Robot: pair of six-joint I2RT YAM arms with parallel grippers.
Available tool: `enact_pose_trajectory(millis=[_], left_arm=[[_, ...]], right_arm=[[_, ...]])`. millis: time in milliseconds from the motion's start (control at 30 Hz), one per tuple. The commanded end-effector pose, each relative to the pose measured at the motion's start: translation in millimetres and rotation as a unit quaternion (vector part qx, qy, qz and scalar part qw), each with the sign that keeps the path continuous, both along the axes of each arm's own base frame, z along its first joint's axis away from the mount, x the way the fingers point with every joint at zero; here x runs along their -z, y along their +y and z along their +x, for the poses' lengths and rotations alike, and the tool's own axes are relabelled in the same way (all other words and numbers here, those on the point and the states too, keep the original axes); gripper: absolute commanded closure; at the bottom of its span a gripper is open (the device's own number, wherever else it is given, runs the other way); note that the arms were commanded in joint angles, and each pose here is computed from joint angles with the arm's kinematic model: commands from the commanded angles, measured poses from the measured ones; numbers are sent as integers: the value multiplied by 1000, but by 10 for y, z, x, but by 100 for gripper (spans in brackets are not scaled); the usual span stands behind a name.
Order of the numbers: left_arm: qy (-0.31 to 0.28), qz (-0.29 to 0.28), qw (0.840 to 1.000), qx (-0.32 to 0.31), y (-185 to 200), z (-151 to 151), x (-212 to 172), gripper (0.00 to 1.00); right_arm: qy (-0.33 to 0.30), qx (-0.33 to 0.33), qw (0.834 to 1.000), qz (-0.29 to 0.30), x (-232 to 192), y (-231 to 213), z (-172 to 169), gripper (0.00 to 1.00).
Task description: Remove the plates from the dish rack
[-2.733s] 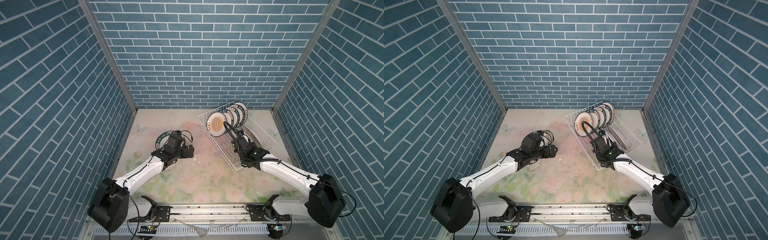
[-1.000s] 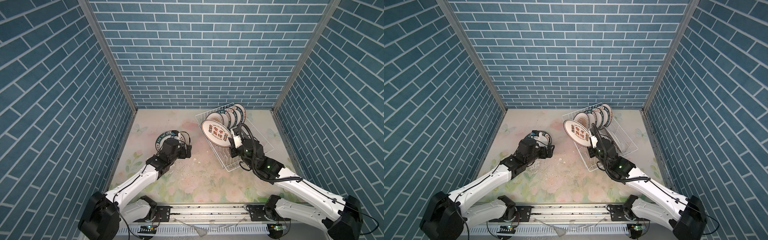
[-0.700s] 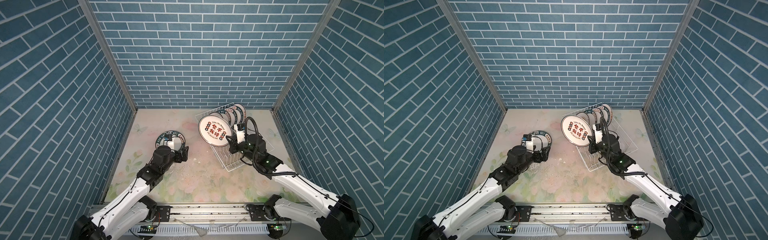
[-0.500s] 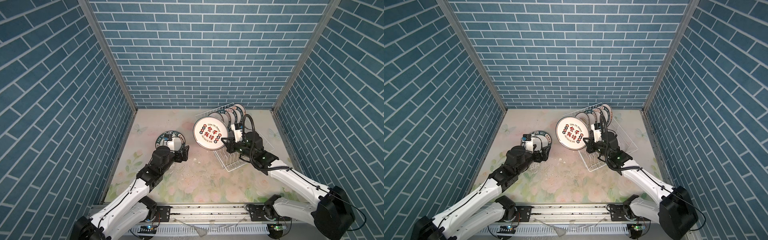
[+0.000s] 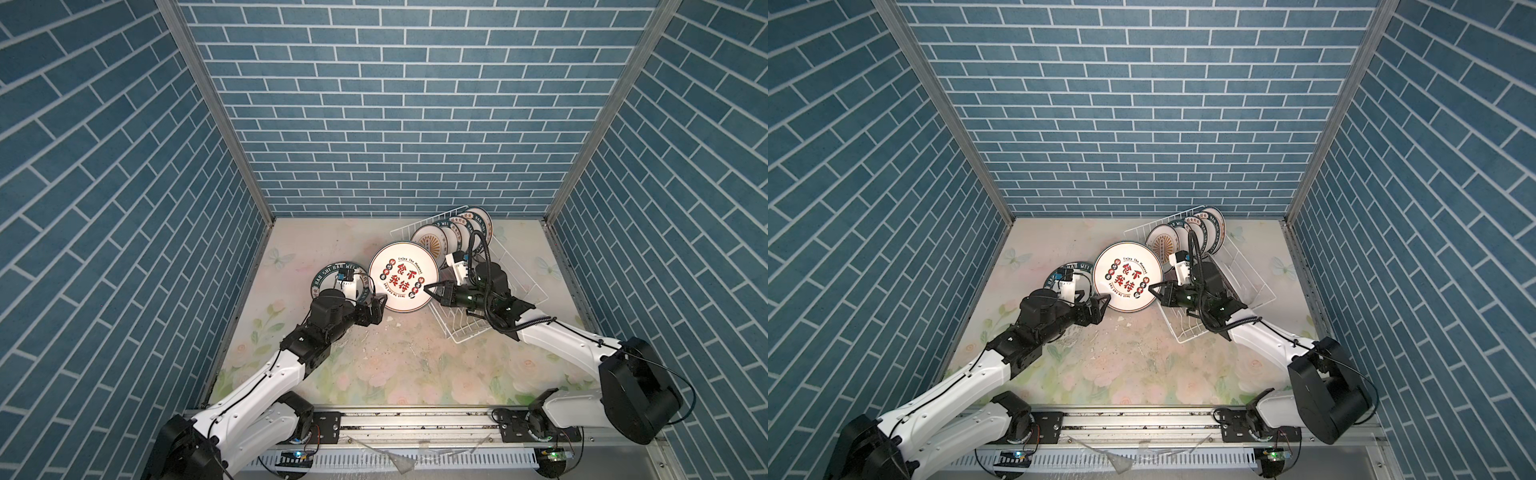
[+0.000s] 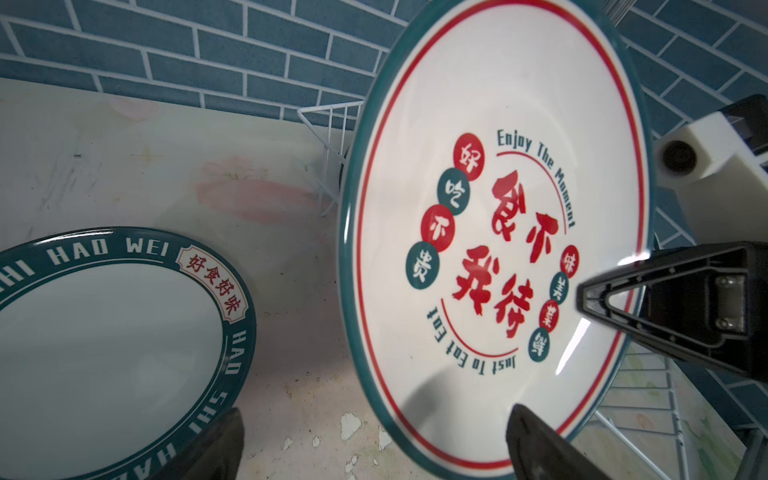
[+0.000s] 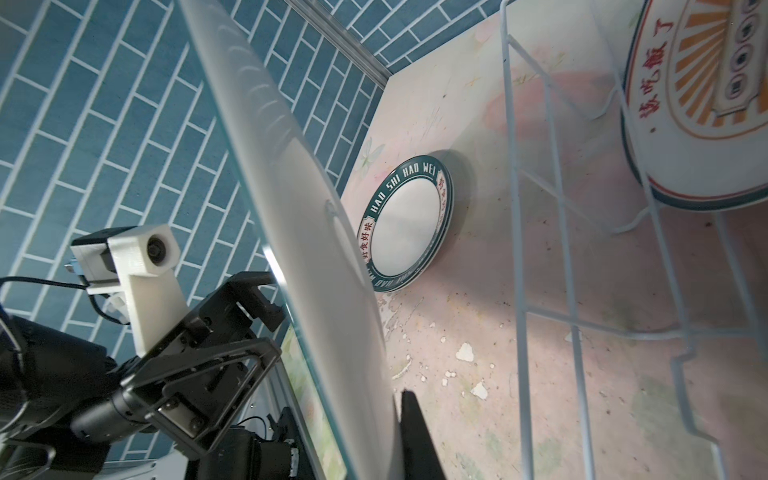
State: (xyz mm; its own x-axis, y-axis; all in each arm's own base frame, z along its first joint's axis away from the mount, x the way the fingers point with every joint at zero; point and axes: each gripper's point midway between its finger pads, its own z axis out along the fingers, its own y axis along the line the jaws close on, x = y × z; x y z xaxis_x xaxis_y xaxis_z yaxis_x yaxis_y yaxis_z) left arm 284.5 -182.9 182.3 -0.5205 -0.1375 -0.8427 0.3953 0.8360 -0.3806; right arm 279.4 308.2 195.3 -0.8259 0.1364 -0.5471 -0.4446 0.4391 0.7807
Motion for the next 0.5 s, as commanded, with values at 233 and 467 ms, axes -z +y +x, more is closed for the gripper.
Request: enact_pose_trajectory(millis=[233,467], left_arm=[[-9,-22,1000,18,-90,-6,-150,10],[12,-34,999,23,-163,59,-51,29]], right_arm=[[11,-51,994,92,-282,218,-45,100],[25,-58,995,71,-153,318,-99,100]])
